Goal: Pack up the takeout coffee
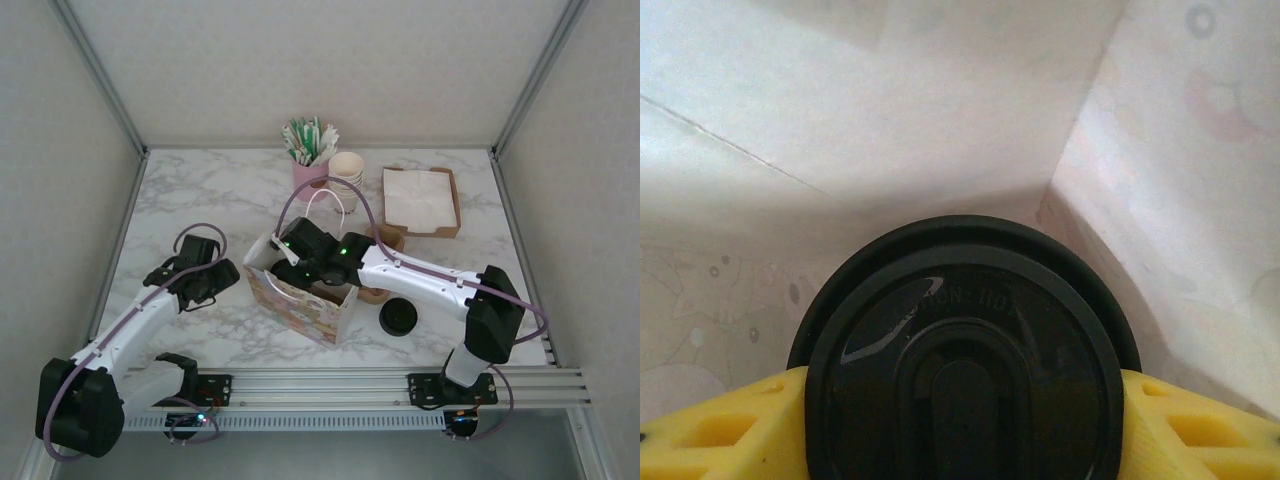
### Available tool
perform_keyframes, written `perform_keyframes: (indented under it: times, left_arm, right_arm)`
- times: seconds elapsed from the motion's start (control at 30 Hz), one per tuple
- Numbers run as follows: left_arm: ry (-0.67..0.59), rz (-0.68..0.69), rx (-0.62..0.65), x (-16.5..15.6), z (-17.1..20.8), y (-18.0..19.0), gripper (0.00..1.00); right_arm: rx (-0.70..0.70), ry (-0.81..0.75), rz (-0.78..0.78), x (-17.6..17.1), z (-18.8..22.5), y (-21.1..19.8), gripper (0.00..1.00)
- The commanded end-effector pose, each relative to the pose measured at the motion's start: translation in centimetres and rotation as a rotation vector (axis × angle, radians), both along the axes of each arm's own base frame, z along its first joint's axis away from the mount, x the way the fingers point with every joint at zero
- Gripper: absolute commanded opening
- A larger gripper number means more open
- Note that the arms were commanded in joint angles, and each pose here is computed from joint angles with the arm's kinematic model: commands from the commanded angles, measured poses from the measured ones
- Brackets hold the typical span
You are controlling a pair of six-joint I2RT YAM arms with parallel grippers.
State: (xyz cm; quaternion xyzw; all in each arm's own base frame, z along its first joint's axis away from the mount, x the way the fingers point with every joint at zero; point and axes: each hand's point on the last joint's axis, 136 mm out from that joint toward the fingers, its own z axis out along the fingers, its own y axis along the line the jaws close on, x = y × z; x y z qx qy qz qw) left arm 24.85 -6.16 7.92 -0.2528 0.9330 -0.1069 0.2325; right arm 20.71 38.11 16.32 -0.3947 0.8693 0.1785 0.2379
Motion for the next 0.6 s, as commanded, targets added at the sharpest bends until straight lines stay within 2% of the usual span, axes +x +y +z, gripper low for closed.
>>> perform_keyframes:
  times: [0.0, 0.43, 0.57]
  left_arm:
    - [-0.009, 0.009, 0.009, 0.1, 0.8, 0.0, 0.66]
    - [-0.011, 0.008, 0.009, 0.3, 1.0, -0.1, 0.67]
    - [-0.009, 0.006, 0.008, 0.3, 1.0, -0.1, 0.67]
  right_arm:
    - [-0.25, 0.154, 0.001, -3.2, -5.3, -4.6, 0.58]
    - [-0.16, 0.099, 0.017, -2.5, -1.4, -2.5, 0.82]
    - [-0.14, 0.089, 0.015, -2.4, -0.6, -2.1, 0.86]
